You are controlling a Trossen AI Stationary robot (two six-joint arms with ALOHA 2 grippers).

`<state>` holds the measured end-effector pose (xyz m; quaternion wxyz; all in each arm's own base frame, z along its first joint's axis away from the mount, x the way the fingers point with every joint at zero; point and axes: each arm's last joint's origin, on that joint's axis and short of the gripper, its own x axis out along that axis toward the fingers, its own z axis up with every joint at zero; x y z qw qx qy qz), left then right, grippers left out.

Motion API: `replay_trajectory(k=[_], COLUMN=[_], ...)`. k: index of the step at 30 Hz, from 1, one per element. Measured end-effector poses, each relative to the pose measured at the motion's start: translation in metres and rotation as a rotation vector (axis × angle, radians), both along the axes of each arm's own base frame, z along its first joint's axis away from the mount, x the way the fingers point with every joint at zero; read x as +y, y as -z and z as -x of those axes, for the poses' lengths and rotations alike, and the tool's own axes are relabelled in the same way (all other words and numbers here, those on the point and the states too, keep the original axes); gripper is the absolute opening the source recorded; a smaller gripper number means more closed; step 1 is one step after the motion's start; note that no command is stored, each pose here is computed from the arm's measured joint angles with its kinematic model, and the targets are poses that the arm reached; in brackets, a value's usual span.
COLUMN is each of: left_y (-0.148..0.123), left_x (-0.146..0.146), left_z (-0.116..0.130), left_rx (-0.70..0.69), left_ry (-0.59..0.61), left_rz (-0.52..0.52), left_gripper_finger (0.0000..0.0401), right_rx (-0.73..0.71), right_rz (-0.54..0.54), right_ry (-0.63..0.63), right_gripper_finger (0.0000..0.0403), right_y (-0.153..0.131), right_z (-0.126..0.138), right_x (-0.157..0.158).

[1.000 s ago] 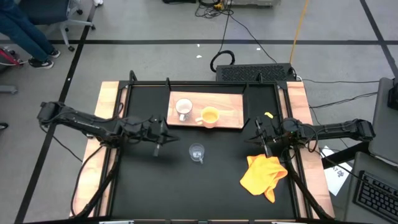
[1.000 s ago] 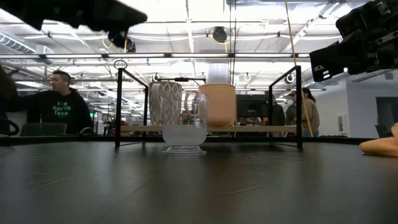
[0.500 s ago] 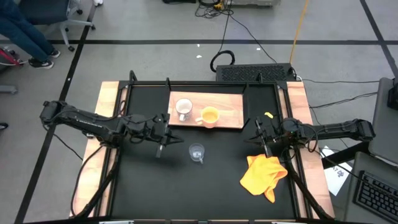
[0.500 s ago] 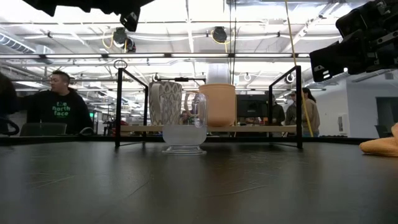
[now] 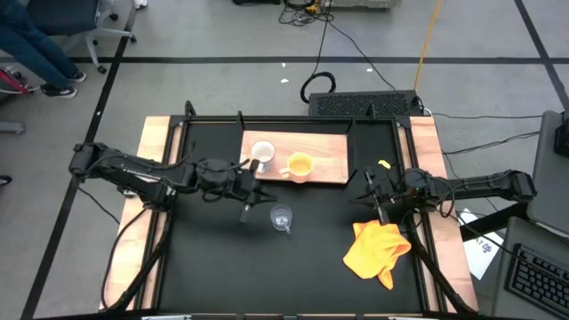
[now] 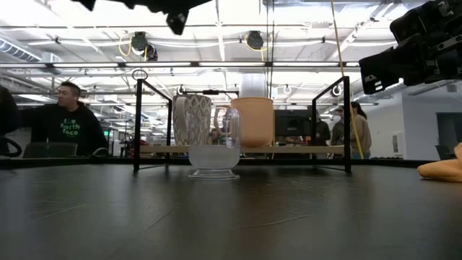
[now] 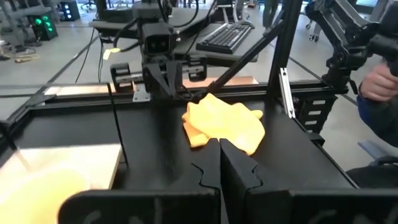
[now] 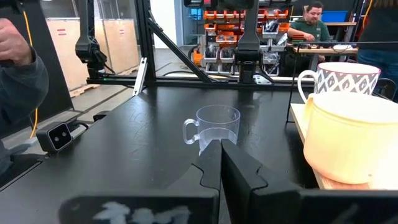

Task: Stack small to large cups/mugs on shelf
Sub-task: Put the transparent mug on the shelf

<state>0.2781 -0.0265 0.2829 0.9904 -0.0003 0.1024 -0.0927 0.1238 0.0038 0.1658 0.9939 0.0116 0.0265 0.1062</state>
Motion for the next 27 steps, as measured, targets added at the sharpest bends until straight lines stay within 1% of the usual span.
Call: replay_trajectory(k=[4,10,23,27], left_y=[-0.009,-0.011,-0.010,-0.017], left_x=[0.003,0.007,0.011,0.016], left_z=[-0.013,-0.024,-0.024,-0.025], left_rx=[-0.007,0.012,0.020,0.000], left_ry=[0.028,0.043,0.035,0.027], left_rz=[-0.008,-0.011,0.000,0.009], left_gripper_finger=[0.0000,0.0000,0.0000,0.0000], right_rx=[0.000,0.004,0.000,0.000], right_rz=[0.000,-0.001,0.002,0.003], right_ry=[0.000,0.000,0.000,0.000], right_gripper_finger=[0.0000,0.0000,0.0000,0.0000], right_y=[0.000,0.000,0.000,0.000], right_z=[0.000,0.000,0.000,0.000], right_x=[0.000,0.000,0.000,0.000])
